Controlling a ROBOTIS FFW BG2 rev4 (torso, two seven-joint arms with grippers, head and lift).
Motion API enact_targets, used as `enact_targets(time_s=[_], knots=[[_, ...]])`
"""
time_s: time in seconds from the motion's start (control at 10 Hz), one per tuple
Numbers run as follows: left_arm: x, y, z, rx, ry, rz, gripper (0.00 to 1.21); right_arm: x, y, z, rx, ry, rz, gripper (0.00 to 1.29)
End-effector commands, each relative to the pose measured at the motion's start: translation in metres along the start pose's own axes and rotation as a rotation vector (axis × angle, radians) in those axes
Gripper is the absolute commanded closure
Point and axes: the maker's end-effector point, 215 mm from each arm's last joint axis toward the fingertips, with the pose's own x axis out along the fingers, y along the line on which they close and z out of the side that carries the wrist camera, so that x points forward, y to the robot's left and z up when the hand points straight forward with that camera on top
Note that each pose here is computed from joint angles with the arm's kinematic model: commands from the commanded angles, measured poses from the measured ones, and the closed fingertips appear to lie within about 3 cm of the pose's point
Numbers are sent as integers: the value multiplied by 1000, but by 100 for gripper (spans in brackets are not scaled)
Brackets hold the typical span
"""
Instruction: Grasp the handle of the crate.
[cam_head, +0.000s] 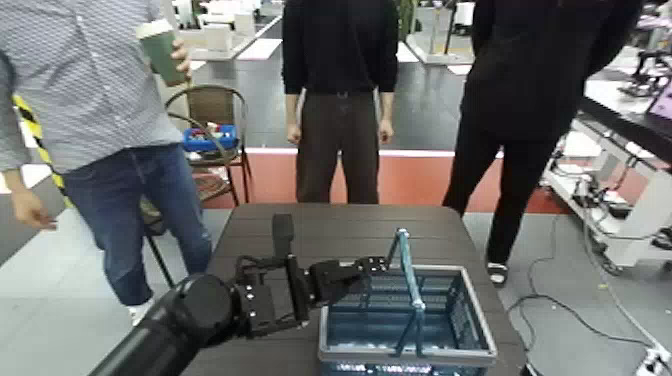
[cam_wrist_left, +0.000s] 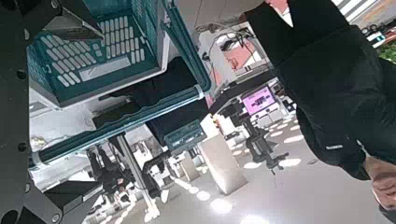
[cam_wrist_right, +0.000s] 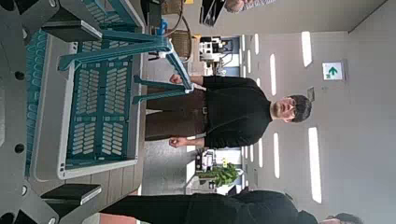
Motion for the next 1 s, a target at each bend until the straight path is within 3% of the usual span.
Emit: enact_targets(time_s=[0.1,0.5,1.0], knots=[[18,-4,2,-20,10,-13,16,2,2,-1,0,2,7,15],[37,-10,3,-48,35,-24,16,6,8,1,2,-6,21,15],[59,-42,-6,-105,75,-114,16,11,13,3,4,-12,34,15]])
